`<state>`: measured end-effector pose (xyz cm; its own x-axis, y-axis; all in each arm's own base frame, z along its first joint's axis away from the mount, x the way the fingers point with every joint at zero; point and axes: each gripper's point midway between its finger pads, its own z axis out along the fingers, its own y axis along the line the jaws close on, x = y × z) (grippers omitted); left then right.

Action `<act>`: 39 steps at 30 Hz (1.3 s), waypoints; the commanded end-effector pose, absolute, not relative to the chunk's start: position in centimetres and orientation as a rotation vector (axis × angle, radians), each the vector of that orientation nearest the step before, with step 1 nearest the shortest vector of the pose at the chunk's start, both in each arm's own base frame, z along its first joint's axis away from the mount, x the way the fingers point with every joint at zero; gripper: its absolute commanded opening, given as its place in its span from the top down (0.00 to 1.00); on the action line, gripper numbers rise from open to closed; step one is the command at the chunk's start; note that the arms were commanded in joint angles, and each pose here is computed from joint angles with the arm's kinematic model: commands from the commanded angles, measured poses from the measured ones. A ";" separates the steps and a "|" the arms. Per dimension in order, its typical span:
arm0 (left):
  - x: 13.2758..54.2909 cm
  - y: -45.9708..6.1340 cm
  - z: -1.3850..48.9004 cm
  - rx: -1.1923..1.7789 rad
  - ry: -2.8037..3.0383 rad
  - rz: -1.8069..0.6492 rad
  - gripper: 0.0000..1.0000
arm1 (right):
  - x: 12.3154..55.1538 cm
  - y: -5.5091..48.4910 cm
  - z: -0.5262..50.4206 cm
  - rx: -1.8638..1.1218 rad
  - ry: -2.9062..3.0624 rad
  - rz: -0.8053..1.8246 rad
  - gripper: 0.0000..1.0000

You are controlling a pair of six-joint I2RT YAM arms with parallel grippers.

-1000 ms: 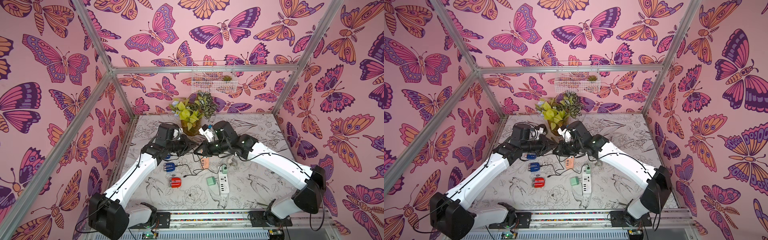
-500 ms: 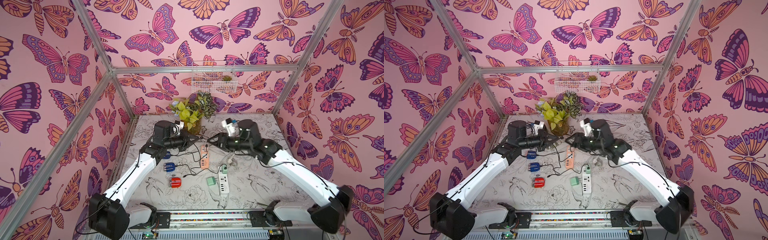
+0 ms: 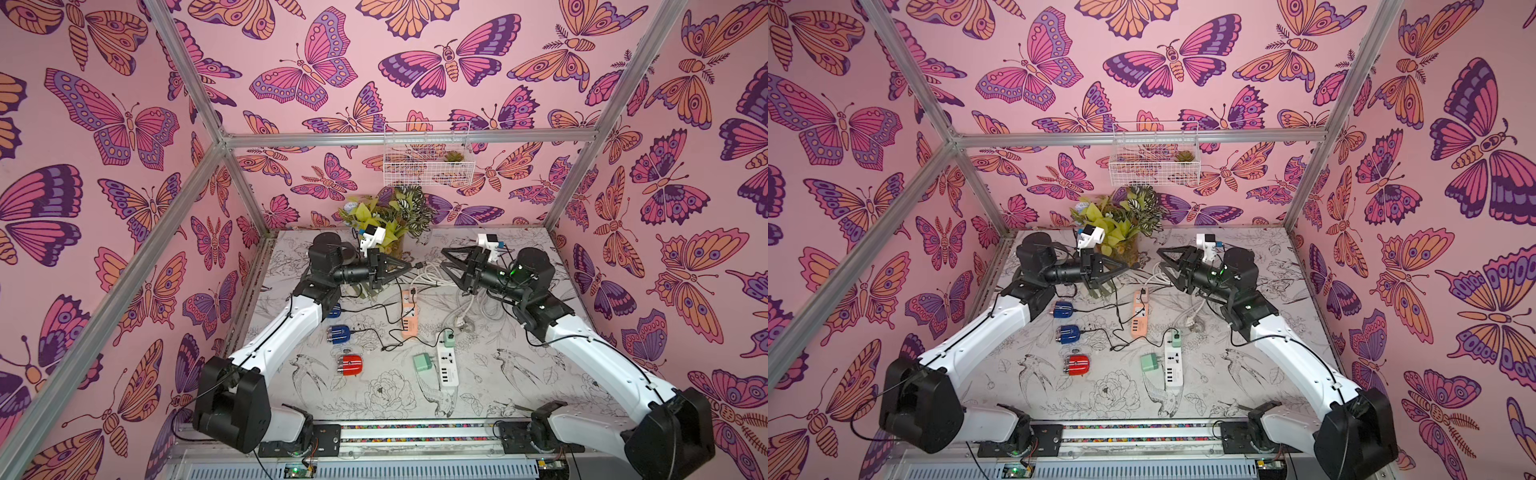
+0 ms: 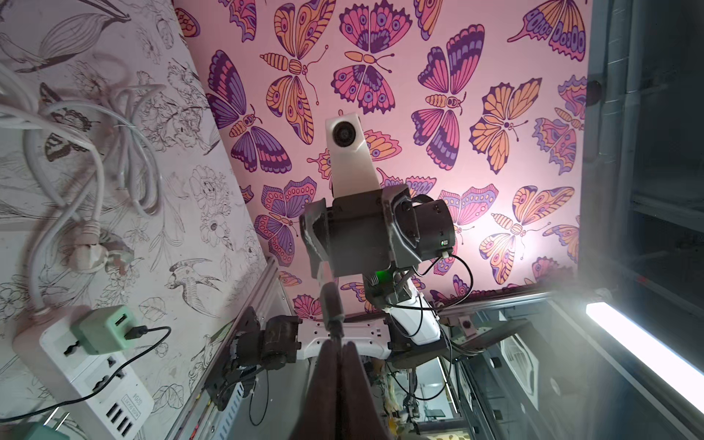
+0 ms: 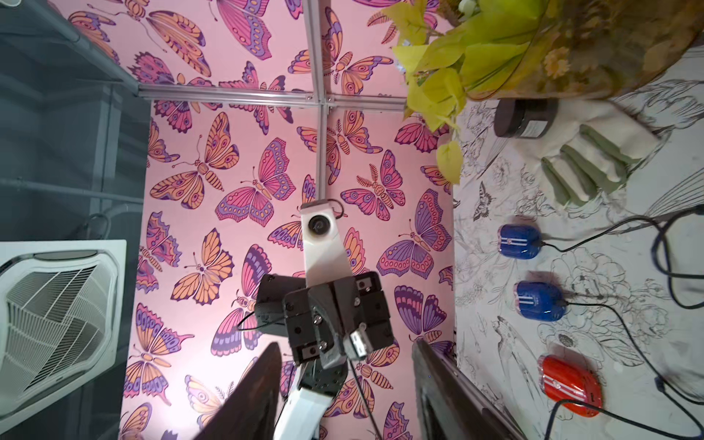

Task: Charge the electric shaver
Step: Pick up the charging cable from the center of the board.

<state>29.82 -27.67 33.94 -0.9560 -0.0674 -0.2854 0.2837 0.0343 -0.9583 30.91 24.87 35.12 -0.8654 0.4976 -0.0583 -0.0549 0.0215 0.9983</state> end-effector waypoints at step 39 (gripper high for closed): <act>30.7 -28.9 33.5 0.326 2.063 -2.135 1.00 | 31.1 28.5 33.8 0.217 2.035 1.950 0.76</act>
